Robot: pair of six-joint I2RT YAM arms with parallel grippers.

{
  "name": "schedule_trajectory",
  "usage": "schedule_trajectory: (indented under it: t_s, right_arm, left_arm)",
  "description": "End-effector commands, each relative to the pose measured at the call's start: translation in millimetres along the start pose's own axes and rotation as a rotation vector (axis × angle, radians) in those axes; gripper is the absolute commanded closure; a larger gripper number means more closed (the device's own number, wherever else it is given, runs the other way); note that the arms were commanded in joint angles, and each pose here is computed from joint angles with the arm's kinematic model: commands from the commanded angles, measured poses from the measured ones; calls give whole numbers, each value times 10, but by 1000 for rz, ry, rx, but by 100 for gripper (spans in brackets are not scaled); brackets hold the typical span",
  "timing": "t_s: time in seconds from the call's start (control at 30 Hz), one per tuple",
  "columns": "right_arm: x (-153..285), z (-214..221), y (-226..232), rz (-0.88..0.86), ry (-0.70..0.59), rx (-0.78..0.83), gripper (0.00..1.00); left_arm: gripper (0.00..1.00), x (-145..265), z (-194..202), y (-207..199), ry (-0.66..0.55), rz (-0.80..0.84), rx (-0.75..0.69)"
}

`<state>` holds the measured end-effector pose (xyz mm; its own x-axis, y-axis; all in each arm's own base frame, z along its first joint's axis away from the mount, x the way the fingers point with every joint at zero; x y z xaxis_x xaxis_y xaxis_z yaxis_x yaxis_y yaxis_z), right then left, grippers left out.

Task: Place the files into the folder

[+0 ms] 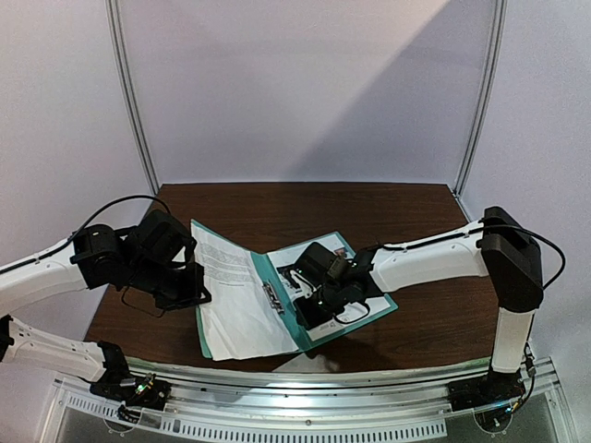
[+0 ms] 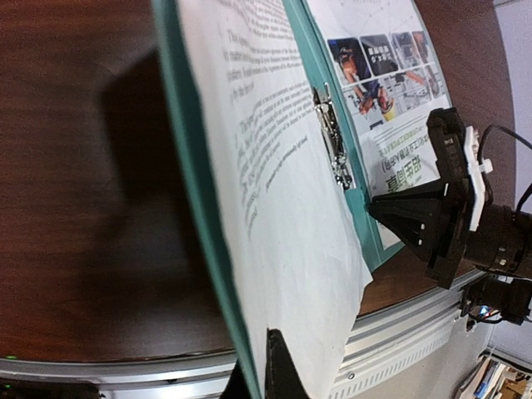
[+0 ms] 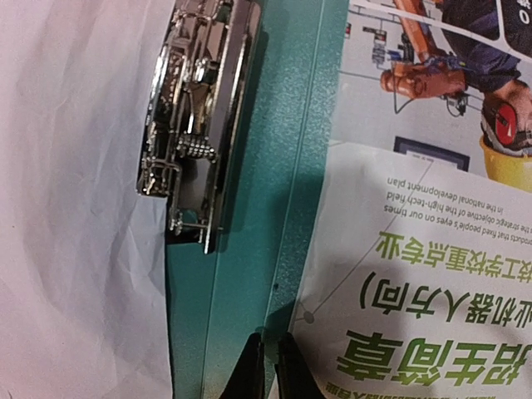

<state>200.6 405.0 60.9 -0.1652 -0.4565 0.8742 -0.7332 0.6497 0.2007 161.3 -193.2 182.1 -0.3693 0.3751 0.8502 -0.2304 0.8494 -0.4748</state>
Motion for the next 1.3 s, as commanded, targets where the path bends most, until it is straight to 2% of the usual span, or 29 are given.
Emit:
schedule_trajectory:
  t_s: [0.0,0.13,0.37,0.5,0.57,0.73,0.83,0.93,1.1,1.27]
  right_arm:
    - [-11,163,-152,84,77,8,91]
    - [51,91,-16,-2,54,19,90]
    - [216,-153,501,-332,-20,69,85]
    - [385,-349,595,-381,-67,86,81]
    - [476,-454,551,-374,-92,84,76]
    - [648,-587,93,-275,-137,13,52]
    - [744,-613,-339,-159,-150,-29,37]
    - [840,-581,-829,-51,-156,-94,27]
    - [880,-393,-1516,61,-132,-208,21]
    - [778,-181,-1759,60,-85,-246,17]
  left_arm:
    - [100,33,-5,84,-24,-30,-45]
    - [100,30,-4,81,-22,-31,-48]
    - [100,60,-27,53,-27,-33,-58]
    - [100,92,-34,61,-26,-45,-66]
    - [100,113,-35,70,-25,-51,-70]
    - [100,158,-22,98,-13,-67,-86]
    - [100,190,-14,125,-6,-79,-95]
    - [100,222,-7,157,0,-93,-105]
    - [100,294,-4,200,7,-109,-118]
    - [100,365,8,241,24,-139,-144]
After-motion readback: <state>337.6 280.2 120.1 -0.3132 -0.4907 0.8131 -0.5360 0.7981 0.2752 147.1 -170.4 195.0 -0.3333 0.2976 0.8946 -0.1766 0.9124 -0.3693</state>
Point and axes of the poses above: each gripper's point midway between its finger pads, its own x axis back along the fingers, its own y axis along the line the jaws close on, z = x × y, the point moved 3 cm from there along x, back along the fingers, and after that the axes turned 13 degrees about x, right-handed, at the moved point
